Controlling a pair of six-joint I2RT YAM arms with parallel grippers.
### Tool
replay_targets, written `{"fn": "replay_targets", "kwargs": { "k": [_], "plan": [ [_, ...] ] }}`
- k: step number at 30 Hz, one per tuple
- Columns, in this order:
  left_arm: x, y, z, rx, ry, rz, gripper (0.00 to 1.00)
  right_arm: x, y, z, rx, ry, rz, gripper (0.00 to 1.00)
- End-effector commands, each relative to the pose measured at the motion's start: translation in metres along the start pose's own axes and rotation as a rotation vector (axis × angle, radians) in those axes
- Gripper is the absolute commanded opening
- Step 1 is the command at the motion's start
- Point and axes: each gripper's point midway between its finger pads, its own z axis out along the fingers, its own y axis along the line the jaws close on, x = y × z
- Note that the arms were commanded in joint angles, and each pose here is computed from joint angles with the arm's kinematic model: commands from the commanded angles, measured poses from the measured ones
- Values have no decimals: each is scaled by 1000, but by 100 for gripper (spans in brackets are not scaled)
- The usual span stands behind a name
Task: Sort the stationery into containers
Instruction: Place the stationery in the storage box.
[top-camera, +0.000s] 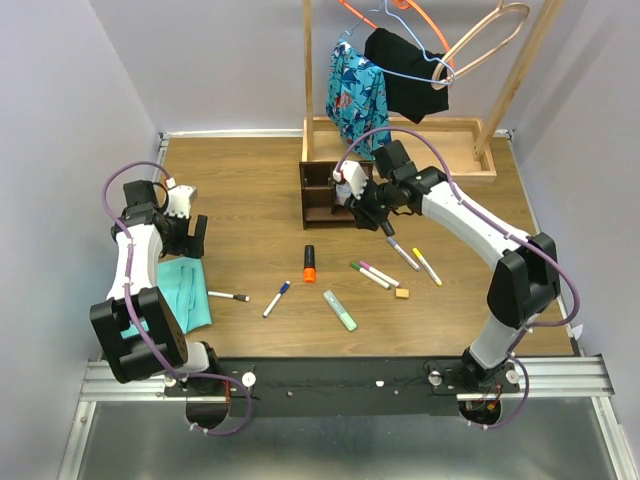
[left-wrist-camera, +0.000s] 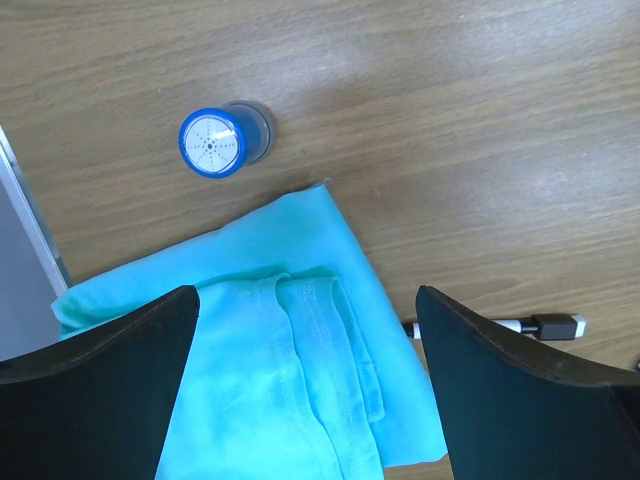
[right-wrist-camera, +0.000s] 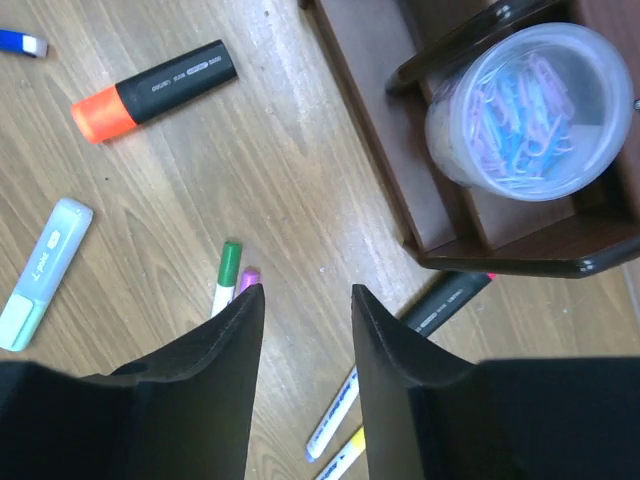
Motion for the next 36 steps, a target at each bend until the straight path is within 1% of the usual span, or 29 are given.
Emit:
{"fn": "replay_targets", "kwargs": {
  "k": [1,3,4,9,15,18,20,23,24,26,27,32,36],
  "plan": [
    [14,8,-3,-49,45,22,99,-12,-2,8,-17,-55,-60,43],
    [13,10,-4,-58,47,17,99,-13,-8,15,4,-61,-45,40],
    [13,11,-4,-62,48,11,99,-18,-16,17,41,-79,-47,39],
    [6,17,-5,-81,42,-16,99,-30,-32,31,87,-110,-26,39],
    [-5,48,1,-180,24,-61,99,-46,-33,36,51,-149,-1,42],
    [-16,61,3,-217,4,-85,99,-49,-30,34,37,-160,9,44],
    [-19,67,12,-225,9,-95,99,-46,-27,36,30,-160,13,44],
    [-25,67,24,-184,12,-119,94,-43,-25,35,25,-155,23,45],
    [-29,68,25,-175,8,-123,90,-44,-24,34,26,-158,23,45],
    [-29,65,31,-152,18,-138,87,-41,-23,33,24,-154,25,45],
    [-31,65,32,-144,16,-143,84,-41,-22,33,24,-154,25,45],
    [-30,65,42,-124,34,-152,75,-40,-23,32,33,-154,27,45],
    [-32,61,46,-93,26,-168,68,-42,-24,31,37,-155,22,45]
  ]
}}
